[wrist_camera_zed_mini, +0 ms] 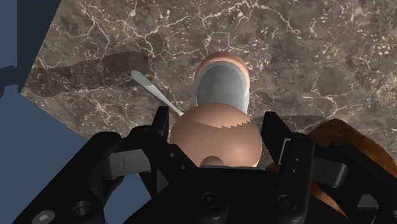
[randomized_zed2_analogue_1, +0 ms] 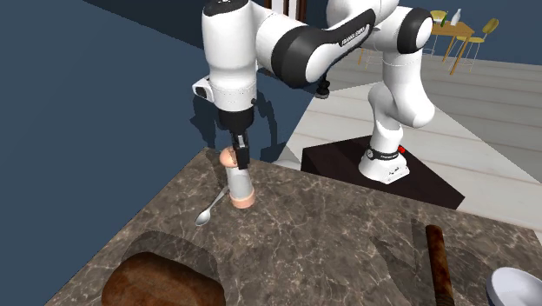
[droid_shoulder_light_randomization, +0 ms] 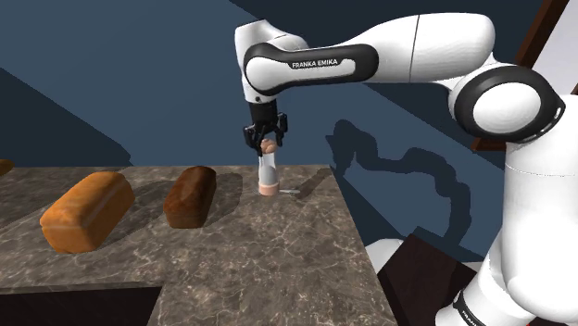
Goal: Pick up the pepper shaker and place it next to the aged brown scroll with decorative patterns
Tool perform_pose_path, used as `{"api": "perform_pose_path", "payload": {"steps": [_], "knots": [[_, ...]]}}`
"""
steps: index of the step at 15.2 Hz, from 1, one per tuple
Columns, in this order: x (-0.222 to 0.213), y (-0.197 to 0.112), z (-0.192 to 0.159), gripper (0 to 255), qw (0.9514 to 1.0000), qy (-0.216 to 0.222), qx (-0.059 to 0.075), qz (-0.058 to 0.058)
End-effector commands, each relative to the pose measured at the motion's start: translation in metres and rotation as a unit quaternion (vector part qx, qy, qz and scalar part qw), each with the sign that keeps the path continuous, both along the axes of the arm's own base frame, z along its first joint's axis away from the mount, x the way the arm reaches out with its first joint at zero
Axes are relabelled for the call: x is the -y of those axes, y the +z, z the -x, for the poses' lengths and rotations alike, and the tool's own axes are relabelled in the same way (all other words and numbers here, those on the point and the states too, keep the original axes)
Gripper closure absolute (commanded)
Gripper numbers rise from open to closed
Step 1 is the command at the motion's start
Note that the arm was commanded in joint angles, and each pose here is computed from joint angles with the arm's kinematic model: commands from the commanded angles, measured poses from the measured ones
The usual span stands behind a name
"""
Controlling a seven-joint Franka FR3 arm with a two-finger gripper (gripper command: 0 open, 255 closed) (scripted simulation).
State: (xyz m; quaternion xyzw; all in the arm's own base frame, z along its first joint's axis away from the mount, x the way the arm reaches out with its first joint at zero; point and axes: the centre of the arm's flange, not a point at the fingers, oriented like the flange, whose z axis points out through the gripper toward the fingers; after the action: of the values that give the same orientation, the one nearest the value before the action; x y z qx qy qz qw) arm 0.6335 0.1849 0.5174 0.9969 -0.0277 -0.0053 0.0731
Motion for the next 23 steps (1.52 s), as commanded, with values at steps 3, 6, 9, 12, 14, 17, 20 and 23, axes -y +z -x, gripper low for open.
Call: {"api": "perform_pose_path", "payload": {"steps": [3, 6, 9, 12, 14, 17, 20, 23], "knots": [[-0.042, 0.0, 0.03, 255, 1.0, -0.001, 0.0, 0.0], [-0.076, 0.0, 0.05, 255, 1.0, -0.001, 0.0, 0.0], [-0.11, 0.0, 0.07, 255, 1.0, -0.001, 0.0, 0.0], [-0.144, 0.0, 0.091, 255, 1.0, -0.001, 0.0, 0.0], [-0.167, 0.0, 0.104, 255, 1.0, -0.001, 0.0, 0.0], [-0.201, 0.0, 0.124, 255, 1.0, -0.001, 0.0, 0.0], [-0.235, 0.0, 0.145, 255, 1.0, -0.001, 0.0, 0.0], [-0.269, 0.0, 0.165, 255, 1.0, -0.001, 0.0, 0.0]]}}
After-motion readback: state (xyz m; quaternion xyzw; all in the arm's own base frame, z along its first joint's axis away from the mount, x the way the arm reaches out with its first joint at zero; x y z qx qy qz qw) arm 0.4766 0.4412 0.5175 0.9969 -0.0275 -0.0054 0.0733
